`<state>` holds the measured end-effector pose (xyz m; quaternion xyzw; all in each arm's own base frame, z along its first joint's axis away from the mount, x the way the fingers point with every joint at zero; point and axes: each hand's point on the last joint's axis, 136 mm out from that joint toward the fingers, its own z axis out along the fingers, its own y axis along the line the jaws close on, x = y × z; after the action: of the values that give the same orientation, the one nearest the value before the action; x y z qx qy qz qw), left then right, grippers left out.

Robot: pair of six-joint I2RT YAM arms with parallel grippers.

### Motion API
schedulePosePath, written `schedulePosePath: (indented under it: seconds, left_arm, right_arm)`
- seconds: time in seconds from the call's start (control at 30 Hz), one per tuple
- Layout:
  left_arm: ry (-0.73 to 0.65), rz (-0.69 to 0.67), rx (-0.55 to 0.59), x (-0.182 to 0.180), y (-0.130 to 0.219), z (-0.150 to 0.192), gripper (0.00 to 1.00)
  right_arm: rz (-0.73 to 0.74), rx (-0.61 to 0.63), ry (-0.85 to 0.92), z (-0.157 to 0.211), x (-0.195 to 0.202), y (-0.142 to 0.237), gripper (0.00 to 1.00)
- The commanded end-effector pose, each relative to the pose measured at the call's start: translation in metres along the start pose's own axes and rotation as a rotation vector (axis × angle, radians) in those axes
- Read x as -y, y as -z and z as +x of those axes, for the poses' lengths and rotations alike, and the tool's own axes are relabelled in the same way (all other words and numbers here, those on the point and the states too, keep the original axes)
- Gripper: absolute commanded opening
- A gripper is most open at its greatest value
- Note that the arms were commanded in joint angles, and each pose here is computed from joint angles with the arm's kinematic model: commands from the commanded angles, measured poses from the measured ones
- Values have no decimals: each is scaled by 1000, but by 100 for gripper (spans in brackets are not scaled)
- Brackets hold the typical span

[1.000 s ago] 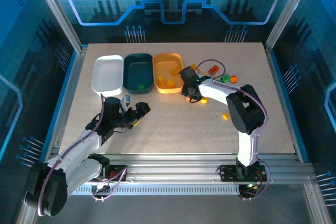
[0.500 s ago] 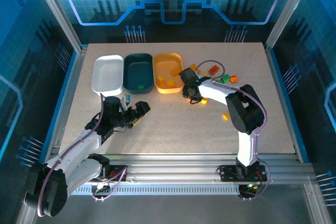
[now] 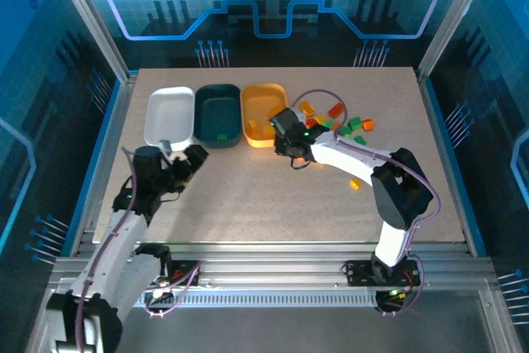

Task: Sort the legos into containers by color

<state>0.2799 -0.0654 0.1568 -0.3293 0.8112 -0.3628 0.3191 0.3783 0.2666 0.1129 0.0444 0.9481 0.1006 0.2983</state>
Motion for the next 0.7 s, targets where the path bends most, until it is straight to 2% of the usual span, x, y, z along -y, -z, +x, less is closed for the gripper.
schedulePosePath:
  seconds: [0.0,0.13,0.3,0.47,0.67]
  left_arm:
    - [165,-104,50,-35,10,-16,99]
    - [252,-148,74,-58,10,-20,99]
    - [332,-173,63,-72,9,-20,99]
    - [373,-144,47,-73,10,-23,99]
    - [371,-108,35,-68,12,-26,99]
  right_arm:
    - [-242,36,163,-10,-90,10,30]
    - [-458,54,334,-9,-180,5,30]
    - [-644,40,467,-2,-258,-8,30]
    - [-689,28,502,1,-292,-31,29]
    - [-701,34,511,0,-304,-48,30]
